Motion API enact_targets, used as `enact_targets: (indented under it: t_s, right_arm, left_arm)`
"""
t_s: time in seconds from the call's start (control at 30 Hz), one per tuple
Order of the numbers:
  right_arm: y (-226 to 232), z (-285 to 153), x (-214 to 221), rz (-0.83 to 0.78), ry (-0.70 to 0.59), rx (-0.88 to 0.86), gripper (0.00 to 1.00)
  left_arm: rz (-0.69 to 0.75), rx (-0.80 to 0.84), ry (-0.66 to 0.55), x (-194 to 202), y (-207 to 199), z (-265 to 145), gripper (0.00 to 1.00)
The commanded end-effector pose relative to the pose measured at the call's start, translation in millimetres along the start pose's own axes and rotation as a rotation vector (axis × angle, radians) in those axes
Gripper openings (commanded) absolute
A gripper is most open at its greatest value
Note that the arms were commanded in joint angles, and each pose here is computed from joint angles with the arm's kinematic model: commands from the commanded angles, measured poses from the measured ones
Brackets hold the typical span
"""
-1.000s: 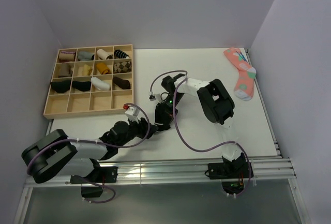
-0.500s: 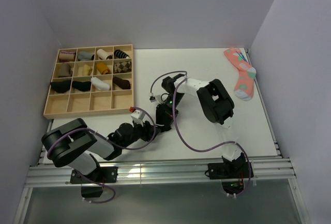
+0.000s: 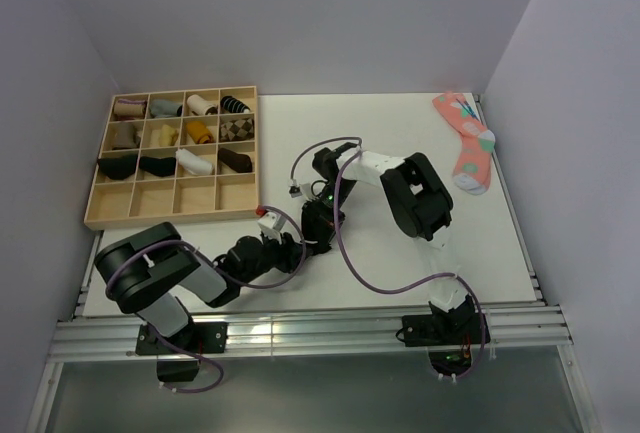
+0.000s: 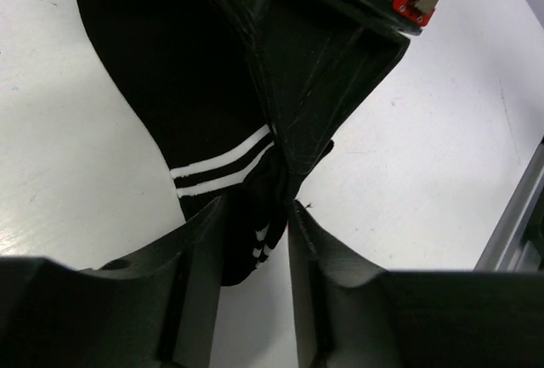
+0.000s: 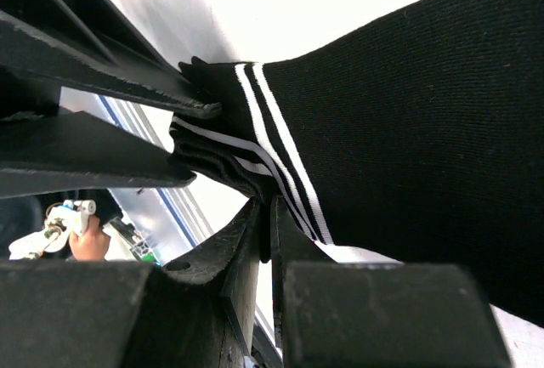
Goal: Roll the socks
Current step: Roll the sock at the center of the board.
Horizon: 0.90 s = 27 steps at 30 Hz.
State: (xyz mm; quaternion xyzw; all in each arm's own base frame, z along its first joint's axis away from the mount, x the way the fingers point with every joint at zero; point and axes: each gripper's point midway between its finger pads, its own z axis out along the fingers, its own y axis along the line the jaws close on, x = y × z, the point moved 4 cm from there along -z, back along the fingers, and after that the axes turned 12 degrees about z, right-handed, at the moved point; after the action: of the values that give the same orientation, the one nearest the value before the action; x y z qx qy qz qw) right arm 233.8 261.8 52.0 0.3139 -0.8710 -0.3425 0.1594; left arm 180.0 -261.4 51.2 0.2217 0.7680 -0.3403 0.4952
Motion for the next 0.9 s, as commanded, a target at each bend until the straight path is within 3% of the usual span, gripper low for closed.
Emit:
enact_targets:
  t_s: [0.0, 0.17, 0.37, 0.67, 0.87]
  right_arm:
    - [3.4, -0.7, -6.6, -0.017, -0.008, 0.003, 0.14]
    - [4.5, -1.8, -7.0, -0.021, -0.017, 0.004, 0.14]
    - [2.8, -3.9, -7.7, -0.033, -0.038, 0.028, 0.19]
    - [-0.8, -28.6, -19.0, -0.085, -0.229, 0.192, 0.48]
    - [4.3, -61.3, -23.4, -0.148, -0.379, 0.228, 0.48]
  left_arm:
    - [-0.002, 0.02, -0.048, -11.5, -5.8, 7.9, 0.38]
    - [-0.018, 0.019, -0.03, -6.7, -5.6, 12.1, 0.26]
    - [-0.082, 0.009, 0.001, -1.8, -6.4, 15.0, 0.01]
    - [-0.3, -0.063, 0.153, 23.0, -3.9, 6.7, 0.0]
    - [-0.465, -0.081, 0.221, 28.2, 4.4, -3.8, 0.0]
